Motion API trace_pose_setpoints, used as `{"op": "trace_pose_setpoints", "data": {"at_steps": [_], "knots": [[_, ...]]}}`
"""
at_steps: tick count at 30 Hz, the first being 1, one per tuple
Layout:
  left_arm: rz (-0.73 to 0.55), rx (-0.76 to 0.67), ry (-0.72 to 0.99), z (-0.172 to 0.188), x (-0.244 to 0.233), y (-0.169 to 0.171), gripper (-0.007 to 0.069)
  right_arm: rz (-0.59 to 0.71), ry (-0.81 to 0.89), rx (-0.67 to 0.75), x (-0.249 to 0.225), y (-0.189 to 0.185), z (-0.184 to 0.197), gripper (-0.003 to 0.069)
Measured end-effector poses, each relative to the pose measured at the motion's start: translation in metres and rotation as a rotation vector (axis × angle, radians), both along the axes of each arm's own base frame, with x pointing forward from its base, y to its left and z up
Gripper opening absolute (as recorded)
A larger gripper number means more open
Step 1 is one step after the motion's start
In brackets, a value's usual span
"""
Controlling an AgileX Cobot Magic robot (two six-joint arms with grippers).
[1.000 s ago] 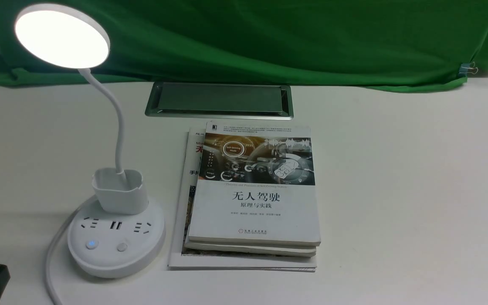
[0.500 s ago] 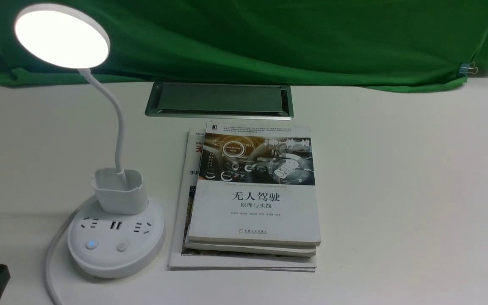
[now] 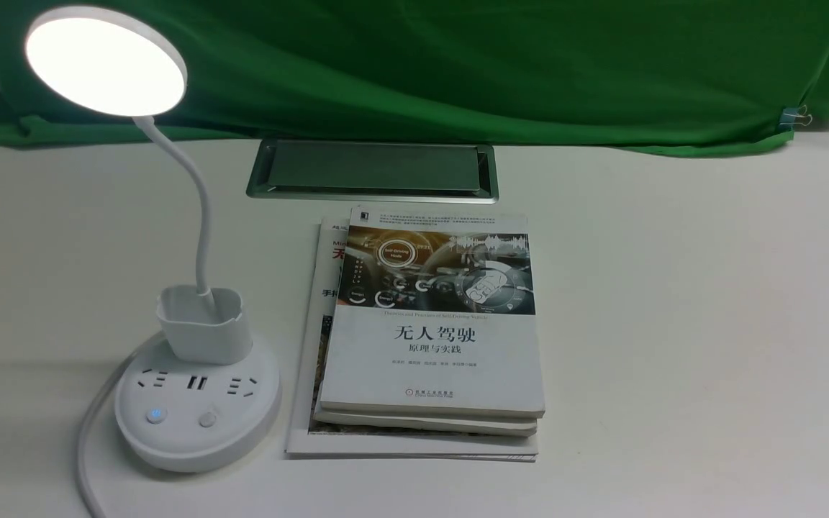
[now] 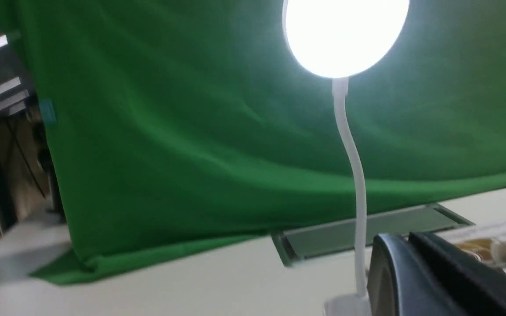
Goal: Turn off the desk lamp on the white desktop by hand.
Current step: 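Press the power button on the round power strip under the lamp with the left gripper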
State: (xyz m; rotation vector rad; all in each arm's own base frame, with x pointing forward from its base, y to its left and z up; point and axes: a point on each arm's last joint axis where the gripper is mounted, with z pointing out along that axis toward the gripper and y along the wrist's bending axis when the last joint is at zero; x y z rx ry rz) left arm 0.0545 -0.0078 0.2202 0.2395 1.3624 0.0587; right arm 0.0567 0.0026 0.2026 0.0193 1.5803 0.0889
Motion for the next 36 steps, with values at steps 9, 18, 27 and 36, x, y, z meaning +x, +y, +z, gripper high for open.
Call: {"op": "trace_pose_setpoints", "data": {"at_steps": [9,18,27,36], "knots": [[-0.095,-0.506,-0.078,0.013,-0.003,0.003,0.0019,0.000,0.000,0.000,0.000,0.000,0.000,0.0035],[-0.154,-0.589,-0.166,0.052,-0.014,0.004,0.0019,0.000,0.000,0.000,0.000,0.000,0.000,0.0035],[-0.103,-0.555,0.132,0.113,0.004,-0.001,0.0019,0.000,0.000,0.000,0.000,0.000,0.000,0.0035],[0.022,-0.365,0.515,0.082,0.054,-0.007,0.0019,0.000,0.000,0.000,0.000,0.000,0.000,0.0035]]}}
